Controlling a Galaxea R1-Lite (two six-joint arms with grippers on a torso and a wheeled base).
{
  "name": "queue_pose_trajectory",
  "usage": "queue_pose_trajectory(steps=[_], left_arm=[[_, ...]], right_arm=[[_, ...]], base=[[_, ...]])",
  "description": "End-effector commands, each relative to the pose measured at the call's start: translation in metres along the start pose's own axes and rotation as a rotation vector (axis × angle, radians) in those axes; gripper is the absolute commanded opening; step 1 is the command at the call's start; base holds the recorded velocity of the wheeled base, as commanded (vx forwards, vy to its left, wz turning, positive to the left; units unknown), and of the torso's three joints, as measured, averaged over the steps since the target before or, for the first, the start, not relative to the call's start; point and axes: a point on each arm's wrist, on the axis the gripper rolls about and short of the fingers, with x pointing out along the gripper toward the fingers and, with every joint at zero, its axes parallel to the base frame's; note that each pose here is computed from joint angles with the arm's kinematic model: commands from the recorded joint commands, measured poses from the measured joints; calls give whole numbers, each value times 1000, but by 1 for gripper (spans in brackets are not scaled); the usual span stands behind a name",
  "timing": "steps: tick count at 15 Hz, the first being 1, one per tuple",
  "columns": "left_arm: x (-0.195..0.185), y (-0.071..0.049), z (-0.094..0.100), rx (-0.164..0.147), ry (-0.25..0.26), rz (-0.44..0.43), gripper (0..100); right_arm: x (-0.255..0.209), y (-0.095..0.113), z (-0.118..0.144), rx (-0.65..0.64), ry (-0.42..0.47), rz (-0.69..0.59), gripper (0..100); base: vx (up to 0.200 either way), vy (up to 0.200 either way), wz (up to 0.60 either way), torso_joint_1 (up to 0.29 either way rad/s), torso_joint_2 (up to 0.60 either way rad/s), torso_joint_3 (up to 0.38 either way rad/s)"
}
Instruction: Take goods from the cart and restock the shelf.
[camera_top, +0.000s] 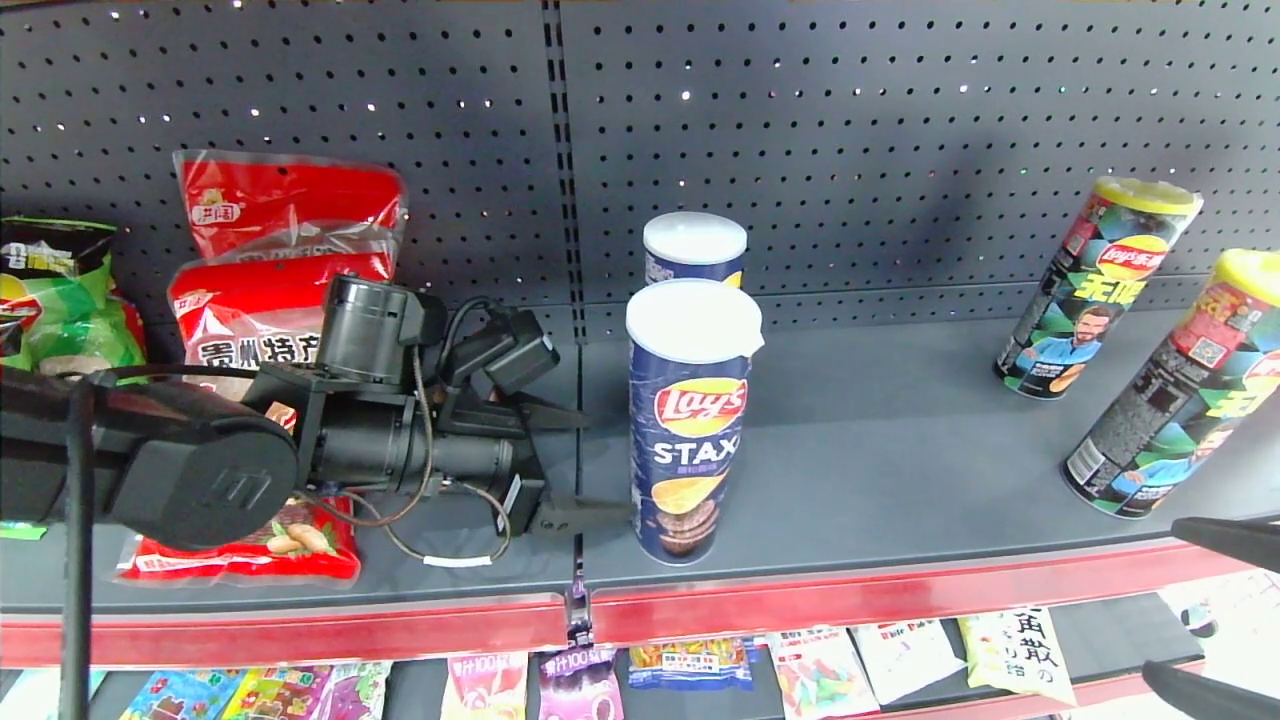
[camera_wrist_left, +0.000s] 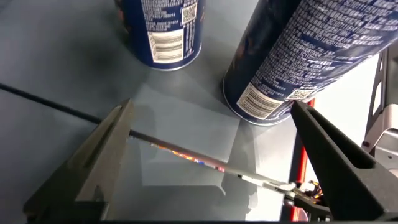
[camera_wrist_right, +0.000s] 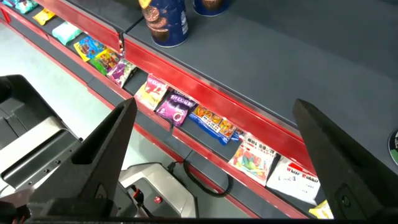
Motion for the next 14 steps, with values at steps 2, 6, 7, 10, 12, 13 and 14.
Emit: queue_pose_trajectory(steps=[2,6,7,10,12,13,14], left_arm=[[3,1,-1,-1,3,-4,100],[5,-1,1,1,3,-7,100],[5,0,0,0,6,-4,100],[8,0,3,7,2,-3,100],[8,0,3,7,2,-3,100],[8,0,3,7,2,-3,100],[8,0,3,7,2,-1,100]], right_arm=[[1,0,0,0,2,1,100],[1,0,0,1,3,0,100],[1,0,0,1,3,0,100],[1,0,0,0,2,0,100],[1,0,0,0,2,0,100],[1,0,0,0,2,0,100],[1,0,0,1,3,0,100]], base=[[0,0,0,0,0,0],[0,0,0,0,0,0],[0,0,0,0,0,0],[0,0,0,0,0,0],[0,0,0,0,0,0],[0,0,0,0,0,0],[0,0,0,0,0,0]])
